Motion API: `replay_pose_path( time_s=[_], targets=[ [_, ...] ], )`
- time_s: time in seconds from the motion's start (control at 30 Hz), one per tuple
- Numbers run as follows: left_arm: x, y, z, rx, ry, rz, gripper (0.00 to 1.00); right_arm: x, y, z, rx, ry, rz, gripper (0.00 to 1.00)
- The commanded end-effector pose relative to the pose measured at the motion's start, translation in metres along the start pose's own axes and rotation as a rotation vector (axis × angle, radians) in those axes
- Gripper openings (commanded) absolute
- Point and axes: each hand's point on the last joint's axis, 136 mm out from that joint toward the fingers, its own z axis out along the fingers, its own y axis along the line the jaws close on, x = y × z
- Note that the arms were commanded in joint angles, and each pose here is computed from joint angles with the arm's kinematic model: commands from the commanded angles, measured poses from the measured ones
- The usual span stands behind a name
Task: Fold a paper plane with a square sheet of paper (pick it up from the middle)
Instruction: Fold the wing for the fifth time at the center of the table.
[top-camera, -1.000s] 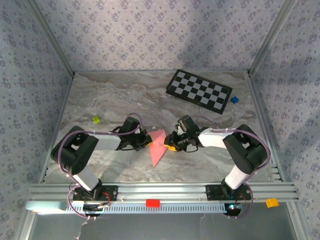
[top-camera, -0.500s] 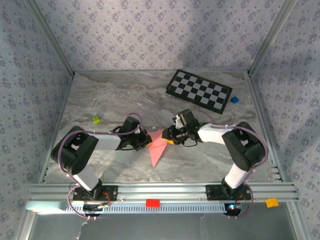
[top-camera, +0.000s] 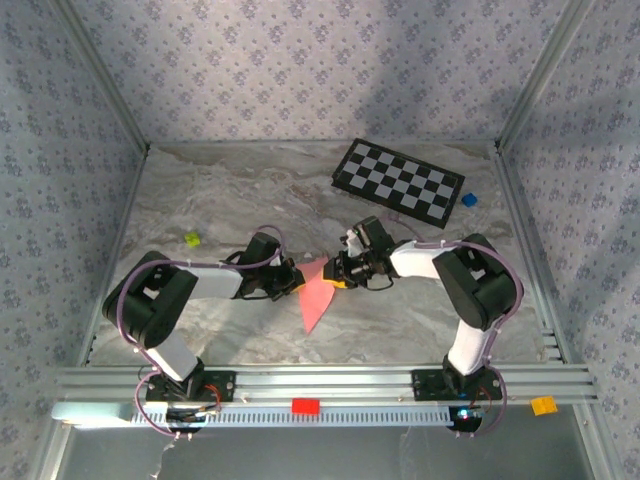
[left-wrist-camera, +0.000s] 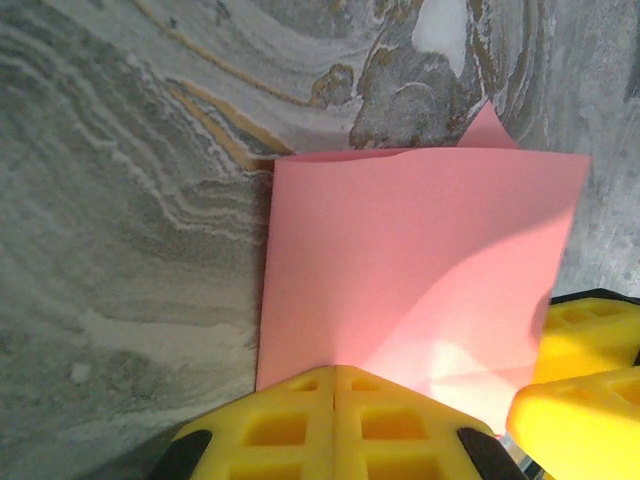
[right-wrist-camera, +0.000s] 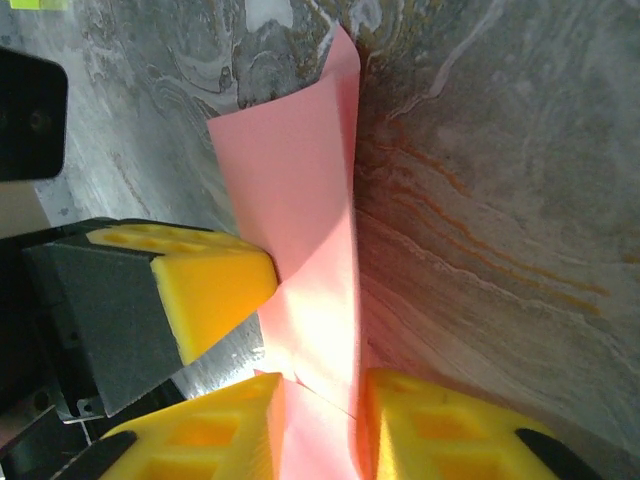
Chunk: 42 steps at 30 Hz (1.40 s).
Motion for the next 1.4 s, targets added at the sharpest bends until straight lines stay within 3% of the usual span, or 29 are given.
replay_pose_path(
  time_s=[0.0,0.77,1.07,1.23,1.37],
  targets=[
    [0.001,0.013,0.001,-0.054,0.012,-0.002,0.01,0.0,0.001,0.0,-0.015,0.039,-0.018,0.27],
    [-0.003,0.005,-0.002,-0.04,0.02,0.024,0.02,-0.007,0.006,0.003,-0.087,0.106,-0.054,0.27],
    [-0.004,0.002,-0.005,-0.024,0.013,0.03,0.04,-0.005,0.004,0.003,-0.084,0.118,-0.052,0.12],
    [-0.009,-0.011,-0.011,0.018,-0.013,0.063,0.13,-0.005,0.003,0.0,-0.07,0.097,-0.028,0.01],
    [-0.013,-0.028,-0.032,0.028,-0.081,0.133,0.32,-0.011,0.002,-0.011,-0.052,0.004,0.05,0.0]
  ],
)
